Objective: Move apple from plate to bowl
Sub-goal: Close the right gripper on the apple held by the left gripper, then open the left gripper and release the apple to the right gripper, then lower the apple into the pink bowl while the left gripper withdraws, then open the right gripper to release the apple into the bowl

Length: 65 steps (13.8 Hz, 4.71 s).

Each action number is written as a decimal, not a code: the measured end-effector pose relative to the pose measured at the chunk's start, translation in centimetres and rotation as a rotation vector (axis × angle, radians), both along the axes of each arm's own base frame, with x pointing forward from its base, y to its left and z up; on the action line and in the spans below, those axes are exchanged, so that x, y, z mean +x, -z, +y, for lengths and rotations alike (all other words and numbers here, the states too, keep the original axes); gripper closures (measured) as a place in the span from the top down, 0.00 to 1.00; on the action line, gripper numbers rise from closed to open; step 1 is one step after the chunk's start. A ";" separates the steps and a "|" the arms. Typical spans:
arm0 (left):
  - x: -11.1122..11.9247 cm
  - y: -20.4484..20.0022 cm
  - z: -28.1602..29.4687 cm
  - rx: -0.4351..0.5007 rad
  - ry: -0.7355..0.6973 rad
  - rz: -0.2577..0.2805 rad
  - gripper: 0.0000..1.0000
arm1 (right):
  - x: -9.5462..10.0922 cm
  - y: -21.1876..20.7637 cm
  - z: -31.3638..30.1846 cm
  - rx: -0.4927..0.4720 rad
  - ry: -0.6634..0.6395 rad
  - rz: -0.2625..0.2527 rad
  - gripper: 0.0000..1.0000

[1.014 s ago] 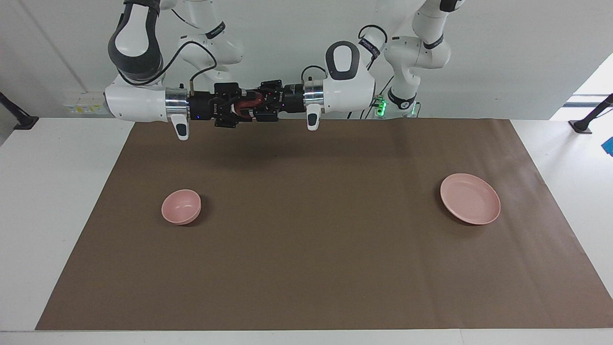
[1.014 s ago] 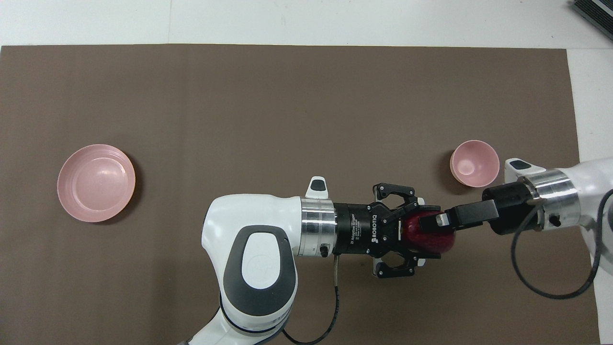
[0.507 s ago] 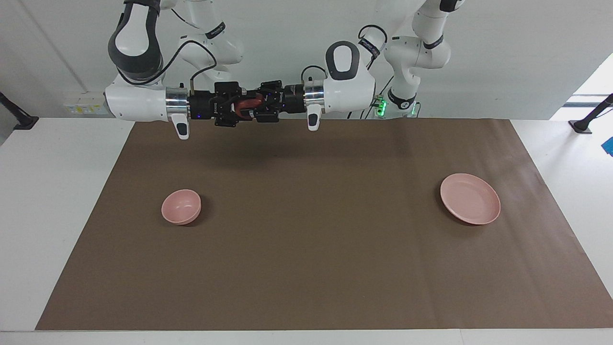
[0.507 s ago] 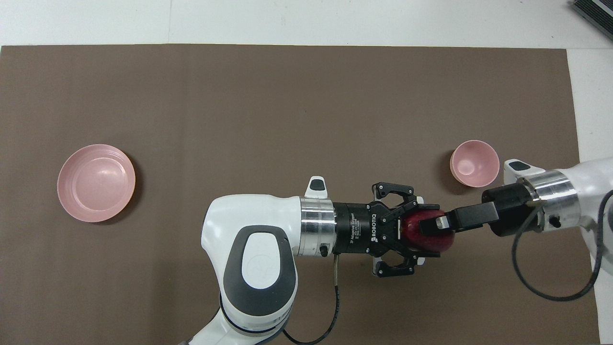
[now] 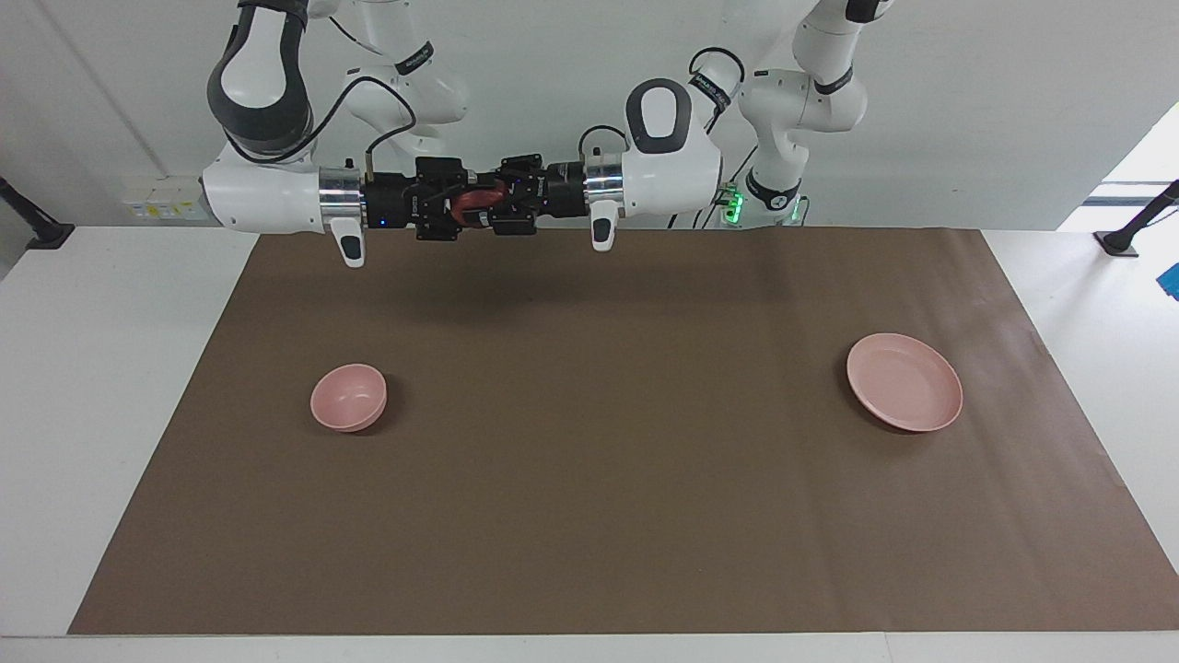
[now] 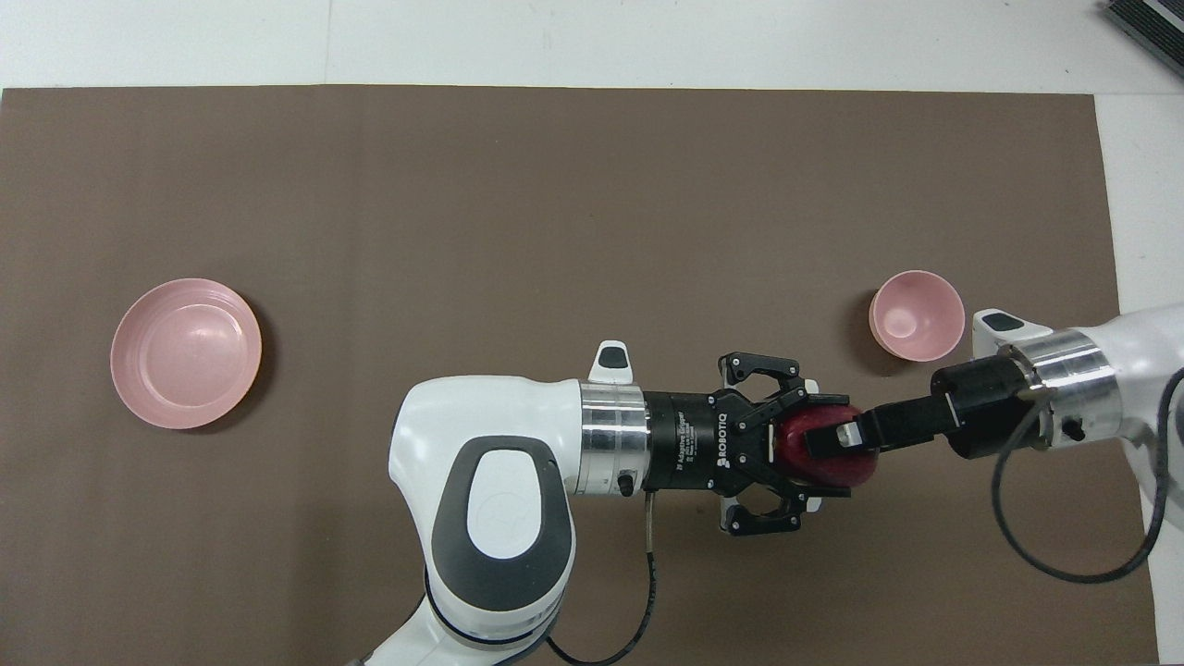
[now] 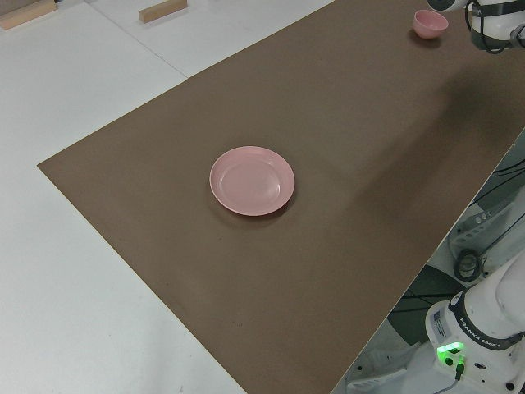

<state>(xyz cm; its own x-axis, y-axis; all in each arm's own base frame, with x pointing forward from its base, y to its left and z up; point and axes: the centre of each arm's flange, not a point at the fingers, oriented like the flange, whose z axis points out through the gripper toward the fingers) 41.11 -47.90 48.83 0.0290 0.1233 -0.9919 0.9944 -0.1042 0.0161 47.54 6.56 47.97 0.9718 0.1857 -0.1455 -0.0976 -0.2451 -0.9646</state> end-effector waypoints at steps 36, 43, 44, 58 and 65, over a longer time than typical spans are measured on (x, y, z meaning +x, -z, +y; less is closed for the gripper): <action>12.5 5.7 23.9 0.796 0.676 -0.768 1.00 | 14.4 6.0 -4.4 -1.456 -0.680 -0.728 0.82; 15.5 1.0 33.1 0.883 0.941 -0.951 1.00 | 14.4 10.5 -3.8 -1.470 -0.767 -0.749 0.82; 16.0 0.5 34.9 0.881 0.962 -0.979 1.00 | 14.2 11.0 -3.8 -1.466 -0.771 -0.749 0.82; 13.7 -14.7 45.6 0.967 1.225 -1.228 1.00 | 12.6 15.5 -5.6 -1.441 -0.770 -0.719 0.82; 12.1 -16.3 45.2 0.966 1.233 -1.244 1.00 | 12.4 16.3 -5.9 -1.450 -0.740 -0.689 0.81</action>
